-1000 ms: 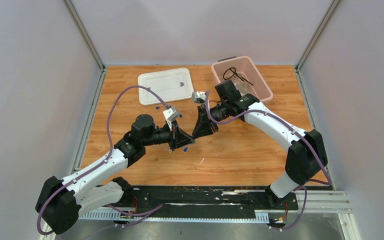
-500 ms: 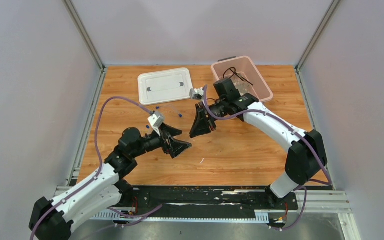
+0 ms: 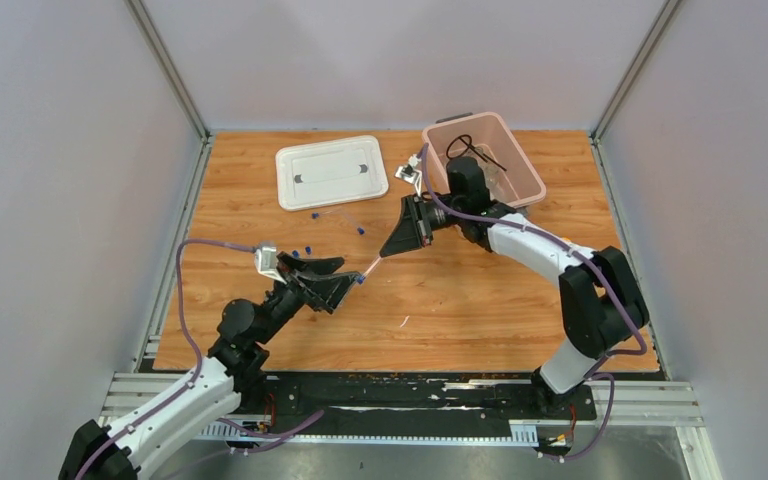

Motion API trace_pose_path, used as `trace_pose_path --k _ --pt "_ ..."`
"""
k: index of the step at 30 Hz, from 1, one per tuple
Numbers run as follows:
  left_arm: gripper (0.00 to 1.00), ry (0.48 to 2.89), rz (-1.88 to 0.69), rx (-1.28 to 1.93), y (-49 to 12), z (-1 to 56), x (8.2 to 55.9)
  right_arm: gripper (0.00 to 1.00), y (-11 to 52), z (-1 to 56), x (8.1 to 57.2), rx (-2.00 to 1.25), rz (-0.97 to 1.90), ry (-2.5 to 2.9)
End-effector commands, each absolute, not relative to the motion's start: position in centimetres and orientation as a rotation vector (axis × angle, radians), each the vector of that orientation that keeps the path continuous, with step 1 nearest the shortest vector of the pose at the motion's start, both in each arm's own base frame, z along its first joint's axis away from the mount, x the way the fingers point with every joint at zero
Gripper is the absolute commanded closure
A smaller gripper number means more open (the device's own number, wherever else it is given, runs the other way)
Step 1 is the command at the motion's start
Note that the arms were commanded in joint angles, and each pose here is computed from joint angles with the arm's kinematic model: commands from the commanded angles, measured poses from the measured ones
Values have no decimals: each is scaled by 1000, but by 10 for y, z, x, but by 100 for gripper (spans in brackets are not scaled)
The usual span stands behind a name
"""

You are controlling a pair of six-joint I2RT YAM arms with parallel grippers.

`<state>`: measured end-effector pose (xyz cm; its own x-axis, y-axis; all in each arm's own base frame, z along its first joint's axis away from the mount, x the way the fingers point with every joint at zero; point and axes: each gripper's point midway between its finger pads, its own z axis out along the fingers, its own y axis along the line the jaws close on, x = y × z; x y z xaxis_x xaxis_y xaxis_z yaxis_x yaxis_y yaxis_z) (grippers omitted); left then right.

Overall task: Organize the chemistry lab equipment
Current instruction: Pick up the test tube at the center of the board.

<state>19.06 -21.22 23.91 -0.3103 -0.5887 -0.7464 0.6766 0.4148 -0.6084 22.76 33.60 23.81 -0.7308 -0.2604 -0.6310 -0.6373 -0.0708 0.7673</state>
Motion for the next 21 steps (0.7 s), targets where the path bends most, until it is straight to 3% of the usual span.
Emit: trace_pose_path --k 1,8,21 --pt "4 1273 -1394 -144 -199 266 198 100 339 251 242 -757 2003 2005" --pt "10 1357 -1422 -295 -201 249 214 100 342 239 252 -565 2039 2089" --pt "52 1397 -1504 -299 -222 244 221 100 347 215 265 -370 2014 2184"
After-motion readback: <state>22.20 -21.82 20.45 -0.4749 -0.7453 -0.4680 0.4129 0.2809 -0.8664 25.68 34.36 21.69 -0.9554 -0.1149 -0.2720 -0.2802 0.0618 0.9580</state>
